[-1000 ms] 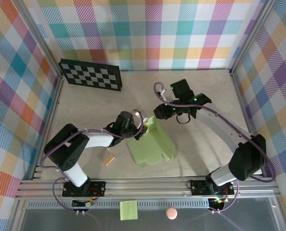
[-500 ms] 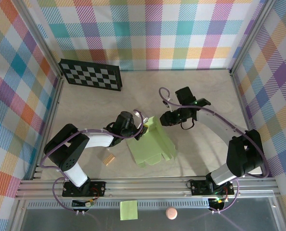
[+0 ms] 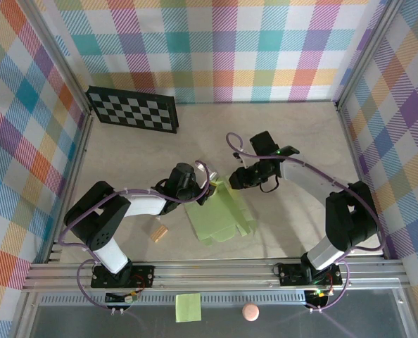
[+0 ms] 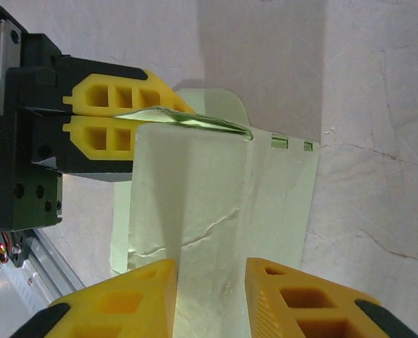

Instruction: Fold the paper box

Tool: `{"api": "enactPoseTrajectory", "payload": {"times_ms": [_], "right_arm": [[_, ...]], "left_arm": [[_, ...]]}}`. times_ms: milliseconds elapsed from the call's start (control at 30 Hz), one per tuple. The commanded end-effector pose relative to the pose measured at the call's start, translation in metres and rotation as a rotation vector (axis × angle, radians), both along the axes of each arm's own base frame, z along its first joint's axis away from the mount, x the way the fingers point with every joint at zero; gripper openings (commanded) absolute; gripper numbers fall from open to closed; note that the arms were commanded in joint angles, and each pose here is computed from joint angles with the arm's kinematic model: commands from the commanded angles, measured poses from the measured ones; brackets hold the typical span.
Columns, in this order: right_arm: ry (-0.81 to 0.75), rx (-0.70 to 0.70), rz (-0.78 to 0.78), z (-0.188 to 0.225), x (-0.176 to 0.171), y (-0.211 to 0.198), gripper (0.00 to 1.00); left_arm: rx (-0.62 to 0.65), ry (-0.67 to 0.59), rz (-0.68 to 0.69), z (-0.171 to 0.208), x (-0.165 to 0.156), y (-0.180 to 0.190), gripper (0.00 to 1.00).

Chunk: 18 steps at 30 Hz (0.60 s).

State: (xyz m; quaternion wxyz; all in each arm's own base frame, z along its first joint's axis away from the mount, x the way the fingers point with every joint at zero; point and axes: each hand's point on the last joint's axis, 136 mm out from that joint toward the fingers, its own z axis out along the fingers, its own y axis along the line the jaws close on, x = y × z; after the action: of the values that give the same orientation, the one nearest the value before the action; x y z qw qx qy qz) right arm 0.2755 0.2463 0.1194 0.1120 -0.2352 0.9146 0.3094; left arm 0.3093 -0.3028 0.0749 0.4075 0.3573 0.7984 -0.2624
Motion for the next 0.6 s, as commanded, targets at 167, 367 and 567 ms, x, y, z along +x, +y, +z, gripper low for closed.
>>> {"api": "enactPoseTrajectory", "payload": {"times_ms": [167,367,567], "right_arm": [[0.021,-0.013,-0.013,-0.0124,-0.0017,0.0008,0.3],[0.015,-0.024,-0.015,-0.0143,-0.0022,0.0007,0.23],[0.02,-0.021,-0.015,-0.0155,-0.0032,0.0019,0.24]], "left_arm": [[0.056,0.059,-0.029,-0.0177,-0.0163,0.0014,0.06],[0.053,0.058,-0.036,-0.0168,-0.0165,-0.0011,0.06],[0.048,0.059,-0.04,-0.0154,-0.0178,-0.002,0.07]]}}
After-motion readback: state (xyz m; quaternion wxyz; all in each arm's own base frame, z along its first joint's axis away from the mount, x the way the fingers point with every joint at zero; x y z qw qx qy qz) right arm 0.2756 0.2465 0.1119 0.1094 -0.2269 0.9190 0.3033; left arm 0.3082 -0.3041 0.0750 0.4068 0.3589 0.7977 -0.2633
